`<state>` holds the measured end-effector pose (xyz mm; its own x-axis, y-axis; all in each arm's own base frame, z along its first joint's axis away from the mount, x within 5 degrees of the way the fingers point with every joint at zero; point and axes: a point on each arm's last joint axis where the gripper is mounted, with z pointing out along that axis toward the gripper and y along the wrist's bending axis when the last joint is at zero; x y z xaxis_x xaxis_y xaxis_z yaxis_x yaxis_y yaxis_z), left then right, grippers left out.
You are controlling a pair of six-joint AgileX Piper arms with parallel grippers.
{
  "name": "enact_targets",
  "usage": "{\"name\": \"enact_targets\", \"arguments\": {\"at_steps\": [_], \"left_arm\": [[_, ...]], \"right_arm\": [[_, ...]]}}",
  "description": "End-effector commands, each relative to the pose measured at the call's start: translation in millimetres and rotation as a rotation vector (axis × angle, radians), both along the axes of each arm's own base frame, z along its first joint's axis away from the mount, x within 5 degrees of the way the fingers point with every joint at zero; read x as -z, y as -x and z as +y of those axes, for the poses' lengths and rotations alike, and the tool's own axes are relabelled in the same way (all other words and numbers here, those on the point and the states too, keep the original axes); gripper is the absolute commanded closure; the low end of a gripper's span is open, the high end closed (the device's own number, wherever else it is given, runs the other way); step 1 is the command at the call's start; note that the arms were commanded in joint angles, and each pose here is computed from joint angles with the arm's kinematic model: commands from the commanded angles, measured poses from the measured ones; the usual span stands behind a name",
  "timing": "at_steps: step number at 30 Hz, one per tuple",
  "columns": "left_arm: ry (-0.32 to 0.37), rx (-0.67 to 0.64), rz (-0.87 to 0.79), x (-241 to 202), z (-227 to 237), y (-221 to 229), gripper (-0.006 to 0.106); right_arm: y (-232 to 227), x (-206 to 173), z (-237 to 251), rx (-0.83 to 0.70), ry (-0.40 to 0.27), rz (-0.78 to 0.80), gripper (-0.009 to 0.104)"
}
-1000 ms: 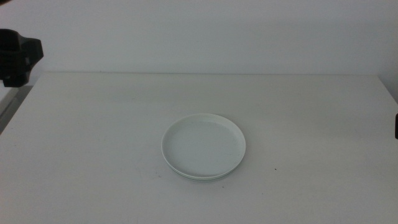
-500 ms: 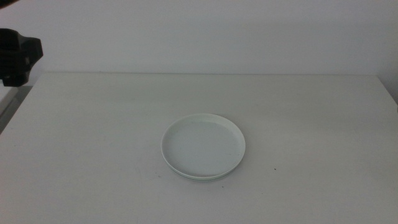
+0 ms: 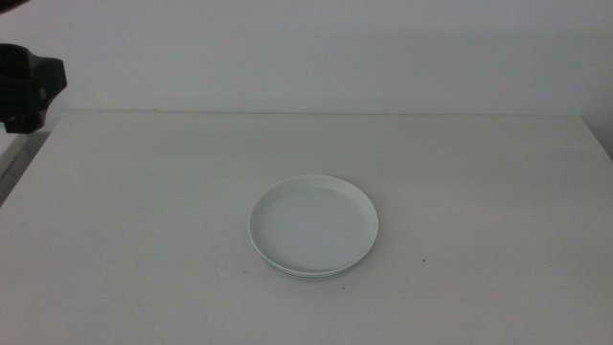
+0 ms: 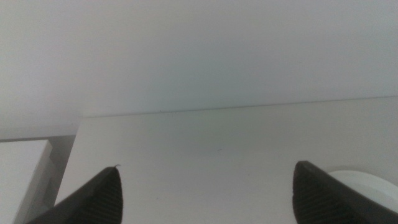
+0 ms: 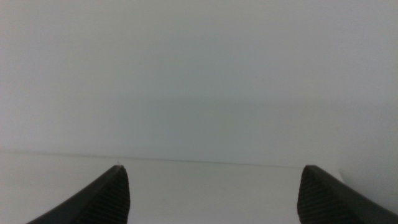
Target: Stack the three bowls on top of each other.
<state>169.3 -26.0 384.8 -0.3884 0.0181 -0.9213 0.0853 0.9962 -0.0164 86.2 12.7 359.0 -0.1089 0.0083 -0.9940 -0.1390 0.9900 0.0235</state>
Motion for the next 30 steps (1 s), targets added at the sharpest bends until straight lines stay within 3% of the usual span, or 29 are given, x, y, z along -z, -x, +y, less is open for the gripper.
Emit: {"name": "enact_targets", "arguments": {"at_steps": [1,4,6,19,26,30], "left_arm": [[-0.002,0.000,-0.019,-1,0,0,0.007],[-0.002,0.000,-0.019,-1,0,0,0.007],[-0.002,0.000,-0.019,-1,0,0,0.007],[-0.007,-0.001,-0.018,0,1,0,0.007],[0.035,0.005,-0.149,-16,7,36,0.007],[0.044,0.021,-0.208,13,11,62,0.007]], "right_arm": [[0,3,-3,0.038,-0.053,-0.029,0.002],[0,3,-2,0.041,-0.151,-0.014,0.002],[0,3,-2,0.042,-0.171,-0.011,0.002],[-4,18,-3,0.049,-0.156,0.036,0.002],[2,61,-5,0.066,-0.098,0.101,0.002],[14,101,-7,0.078,-0.057,0.105,0.002]]}}
